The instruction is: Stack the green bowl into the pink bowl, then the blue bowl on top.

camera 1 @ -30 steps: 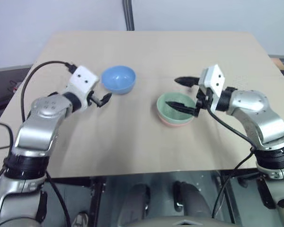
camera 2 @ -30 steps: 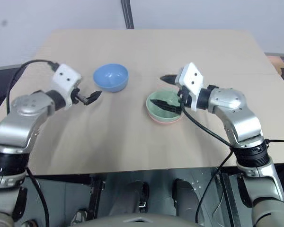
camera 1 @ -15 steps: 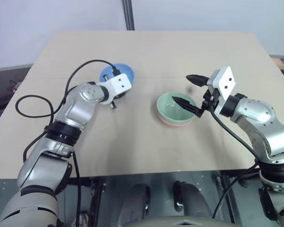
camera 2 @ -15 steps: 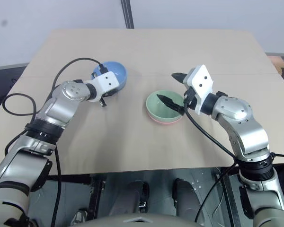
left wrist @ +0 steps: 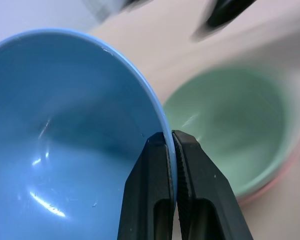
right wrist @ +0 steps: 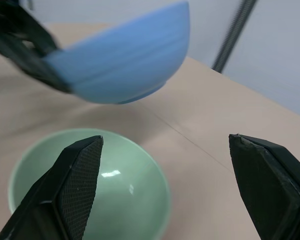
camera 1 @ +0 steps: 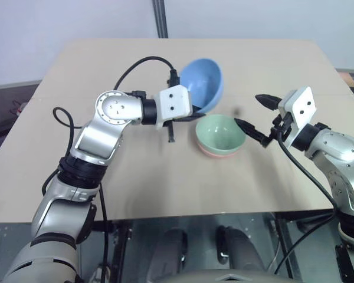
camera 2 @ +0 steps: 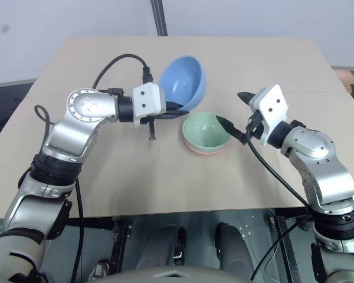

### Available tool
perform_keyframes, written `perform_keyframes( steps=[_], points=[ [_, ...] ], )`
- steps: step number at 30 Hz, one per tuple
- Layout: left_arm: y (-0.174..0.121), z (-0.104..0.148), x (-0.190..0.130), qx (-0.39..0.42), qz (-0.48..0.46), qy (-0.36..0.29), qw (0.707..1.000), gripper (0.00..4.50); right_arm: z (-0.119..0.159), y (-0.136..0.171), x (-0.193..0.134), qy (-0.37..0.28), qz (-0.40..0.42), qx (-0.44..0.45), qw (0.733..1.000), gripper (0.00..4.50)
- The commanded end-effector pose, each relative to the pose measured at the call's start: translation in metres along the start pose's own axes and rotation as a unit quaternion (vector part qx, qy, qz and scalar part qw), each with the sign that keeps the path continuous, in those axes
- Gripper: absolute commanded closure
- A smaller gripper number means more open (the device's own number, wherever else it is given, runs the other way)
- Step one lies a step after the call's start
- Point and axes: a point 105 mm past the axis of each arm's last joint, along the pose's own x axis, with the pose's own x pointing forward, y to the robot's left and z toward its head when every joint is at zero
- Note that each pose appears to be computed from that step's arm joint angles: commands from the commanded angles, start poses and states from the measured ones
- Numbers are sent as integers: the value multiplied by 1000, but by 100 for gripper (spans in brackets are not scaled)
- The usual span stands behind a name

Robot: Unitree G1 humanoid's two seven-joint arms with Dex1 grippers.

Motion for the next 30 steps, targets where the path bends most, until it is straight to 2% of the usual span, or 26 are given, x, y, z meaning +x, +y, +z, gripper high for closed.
perform_keyframes(
  steps=[1, 2, 4, 6, 7, 12, 15, 18, 20, 23, 26, 28, 29, 30],
  points=[
    [-6, 16, -5, 1, -42, -33, 999, 369, 14, -11, -11, -16, -38, -28, 999, 30],
    [-7, 15, -4, 2, -49, -34, 998, 362, 14, -12, -12, -14, -45, -30, 998, 30],
    [-6, 15, -2, 11, -49, -33, 998, 276, 12, -14, -14, -10, -55, -30, 998, 30],
    [2, 16, -2, 3, -30, -37, 999, 168, 10, -14, -17, -5, -59, -29, 998, 30],
    [5, 17, -3, -5, -22, -40, 999, 139, 9, -14, -18, -2, -60, -28, 998, 30],
    [23, 11, -22, -94, 58, -47, 993, 139, -2, -9, -24, 7, -42, -12, 999, 30],
    [26, -3, -35, -128, 135, -34, 982, 139, -13, -5, -28, 17, -27, -2, 999, 30],
    [10, -11, -54, -209, 169, -105, 957, 139, -28, -1, -36, 35, 5, 7, 999, 30],
    [5, -16, -64, -227, 208, -120, 944, 139, -35, -1, -41, 37, 12, 11, 999, 30],
    [-16, -35, -86, -228, 266, -91, 932, 139, -51, -3, -59, 48, 32, 36, 998, 30],
    [-35, -45, -101, -244, 271, -70, 929, 132, -58, -8, -78, 62, 44, 61, 995, 15],
    [-48, -42, -111, -276, 243, -92, 925, 81, -60, -10, -92, 72, 52, 70, 994, 0],
    [-51, -42, -116, -277, 244, -90, 925, 76, -60, -11, -97, 75, 49, 67, 994, 0],
    [-53, -45, -120, -274, 255, -72, 924, 39, -59, -16, -101, 76, 34, 53, 995, 0]
  ],
)
